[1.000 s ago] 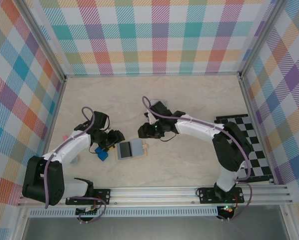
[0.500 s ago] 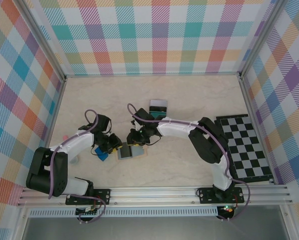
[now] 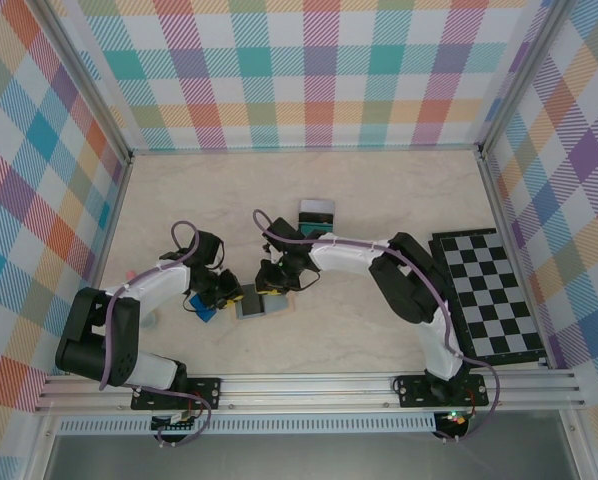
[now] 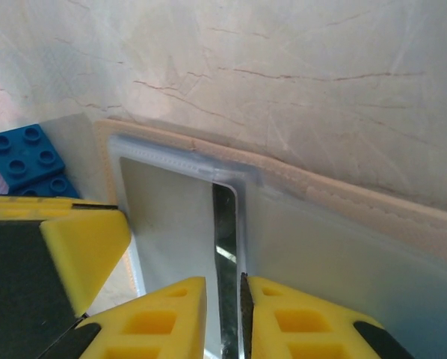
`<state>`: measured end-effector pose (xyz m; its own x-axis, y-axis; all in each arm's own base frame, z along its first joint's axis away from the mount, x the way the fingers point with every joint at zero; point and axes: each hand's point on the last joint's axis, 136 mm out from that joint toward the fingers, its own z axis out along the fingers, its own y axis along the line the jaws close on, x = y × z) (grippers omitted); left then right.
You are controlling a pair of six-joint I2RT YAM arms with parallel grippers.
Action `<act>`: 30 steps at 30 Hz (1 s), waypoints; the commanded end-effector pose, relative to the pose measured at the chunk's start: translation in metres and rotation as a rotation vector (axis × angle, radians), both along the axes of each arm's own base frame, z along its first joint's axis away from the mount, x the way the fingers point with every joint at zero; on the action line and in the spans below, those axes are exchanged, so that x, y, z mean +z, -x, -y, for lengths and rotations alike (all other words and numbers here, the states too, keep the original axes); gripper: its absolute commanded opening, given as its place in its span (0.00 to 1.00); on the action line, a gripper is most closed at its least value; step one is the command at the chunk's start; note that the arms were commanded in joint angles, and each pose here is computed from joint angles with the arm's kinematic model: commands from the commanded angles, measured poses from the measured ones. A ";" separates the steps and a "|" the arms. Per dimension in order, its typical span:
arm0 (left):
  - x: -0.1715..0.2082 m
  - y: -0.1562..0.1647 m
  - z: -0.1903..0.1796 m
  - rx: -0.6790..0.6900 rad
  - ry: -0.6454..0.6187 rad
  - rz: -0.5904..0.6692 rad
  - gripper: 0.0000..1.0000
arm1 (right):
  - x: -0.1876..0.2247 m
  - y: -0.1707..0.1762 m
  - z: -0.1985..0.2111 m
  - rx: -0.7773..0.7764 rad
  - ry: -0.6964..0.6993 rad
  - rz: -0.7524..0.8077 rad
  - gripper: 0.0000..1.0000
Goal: Take the credit cards out of the card holder
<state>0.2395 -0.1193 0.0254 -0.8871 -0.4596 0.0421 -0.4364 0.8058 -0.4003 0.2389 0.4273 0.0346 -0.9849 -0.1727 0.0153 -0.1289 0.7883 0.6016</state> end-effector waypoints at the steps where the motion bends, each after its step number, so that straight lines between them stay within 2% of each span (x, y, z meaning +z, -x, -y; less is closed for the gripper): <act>1: -0.009 0.008 -0.009 0.010 -0.028 -0.037 0.17 | -0.004 0.006 -0.002 0.011 0.020 -0.030 0.21; 9: -0.014 0.012 -0.011 0.014 -0.038 -0.049 0.16 | -0.009 0.009 -0.005 0.024 0.007 -0.047 0.20; 14: -0.014 0.012 -0.009 0.011 -0.028 -0.047 0.12 | -0.008 0.011 -0.011 0.040 -0.024 -0.062 0.16; 23: -0.014 0.012 -0.008 0.008 -0.018 -0.047 0.12 | -0.007 0.013 -0.013 0.055 -0.035 -0.062 0.12; 30: -0.009 0.010 -0.011 0.007 -0.037 -0.033 0.18 | 0.001 0.010 -0.002 0.046 0.004 -0.007 0.03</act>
